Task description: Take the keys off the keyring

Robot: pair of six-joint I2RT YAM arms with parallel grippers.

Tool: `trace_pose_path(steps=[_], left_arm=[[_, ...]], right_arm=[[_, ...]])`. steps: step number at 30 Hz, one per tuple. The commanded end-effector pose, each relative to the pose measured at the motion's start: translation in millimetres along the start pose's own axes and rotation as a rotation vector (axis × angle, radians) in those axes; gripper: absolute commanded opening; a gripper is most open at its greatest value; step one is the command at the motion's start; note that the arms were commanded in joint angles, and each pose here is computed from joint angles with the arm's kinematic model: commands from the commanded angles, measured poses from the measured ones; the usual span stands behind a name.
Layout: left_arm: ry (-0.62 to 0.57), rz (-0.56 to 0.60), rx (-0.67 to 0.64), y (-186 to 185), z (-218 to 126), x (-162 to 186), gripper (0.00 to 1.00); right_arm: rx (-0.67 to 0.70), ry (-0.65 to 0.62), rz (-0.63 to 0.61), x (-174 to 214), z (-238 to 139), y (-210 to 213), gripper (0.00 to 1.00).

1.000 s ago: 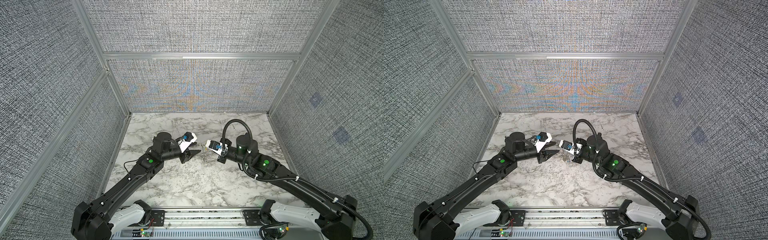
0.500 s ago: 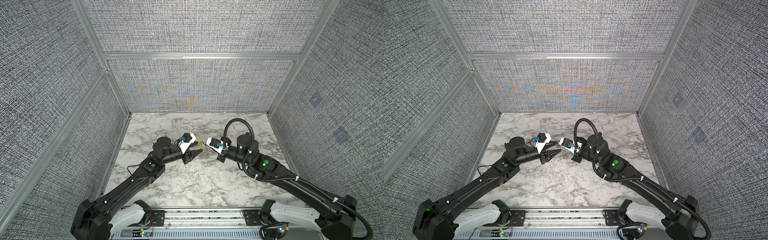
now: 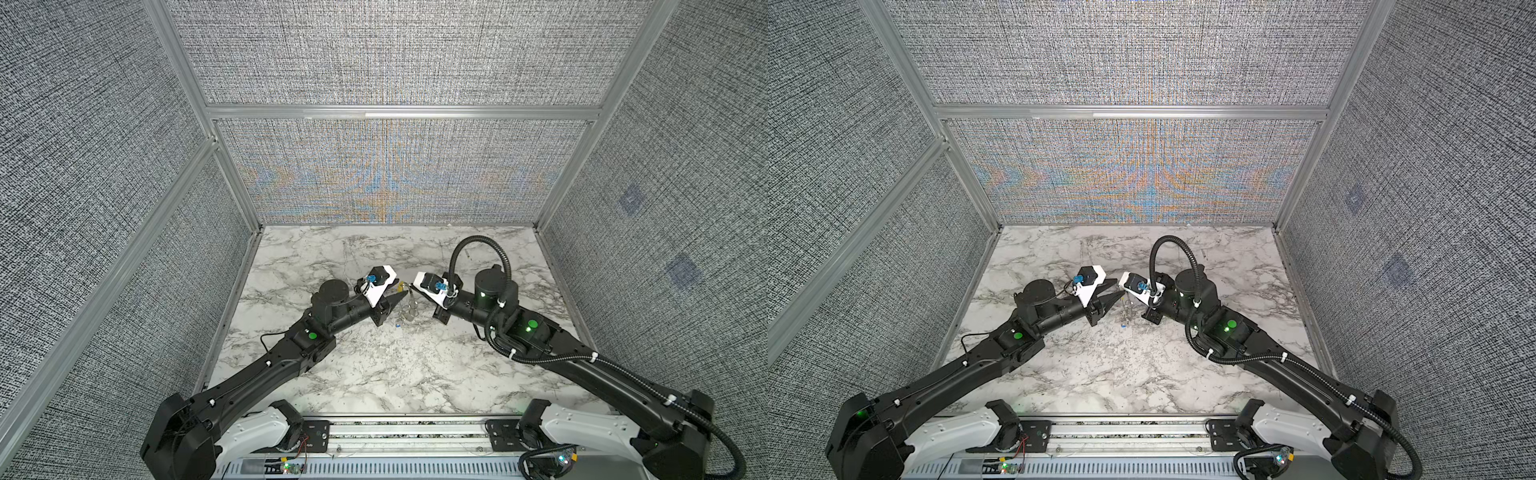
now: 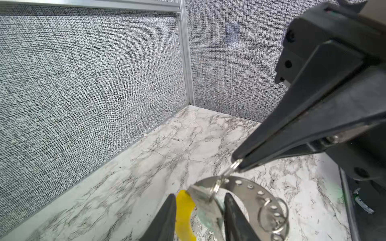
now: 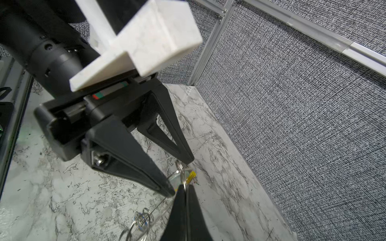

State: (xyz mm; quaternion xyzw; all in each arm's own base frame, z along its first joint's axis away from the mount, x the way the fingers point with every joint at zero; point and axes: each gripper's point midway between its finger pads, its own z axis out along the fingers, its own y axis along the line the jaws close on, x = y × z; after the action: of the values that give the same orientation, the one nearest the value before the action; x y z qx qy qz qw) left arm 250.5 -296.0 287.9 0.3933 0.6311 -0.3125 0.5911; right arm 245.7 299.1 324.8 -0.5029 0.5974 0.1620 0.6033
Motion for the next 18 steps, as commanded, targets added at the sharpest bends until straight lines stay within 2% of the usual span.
trace_pose_path(steps=[1, 18], left_arm=[[-0.029, 0.022, -0.036, 6, 1, -10, 0.35], [-0.016, 0.035, -0.010, 1, 5, -9, 0.03]], right_arm=[[0.029, -0.036, 0.014, -11, -2, -7, 0.00], [0.064, -0.052, 0.141, -18, 5, -17, 0.00]])
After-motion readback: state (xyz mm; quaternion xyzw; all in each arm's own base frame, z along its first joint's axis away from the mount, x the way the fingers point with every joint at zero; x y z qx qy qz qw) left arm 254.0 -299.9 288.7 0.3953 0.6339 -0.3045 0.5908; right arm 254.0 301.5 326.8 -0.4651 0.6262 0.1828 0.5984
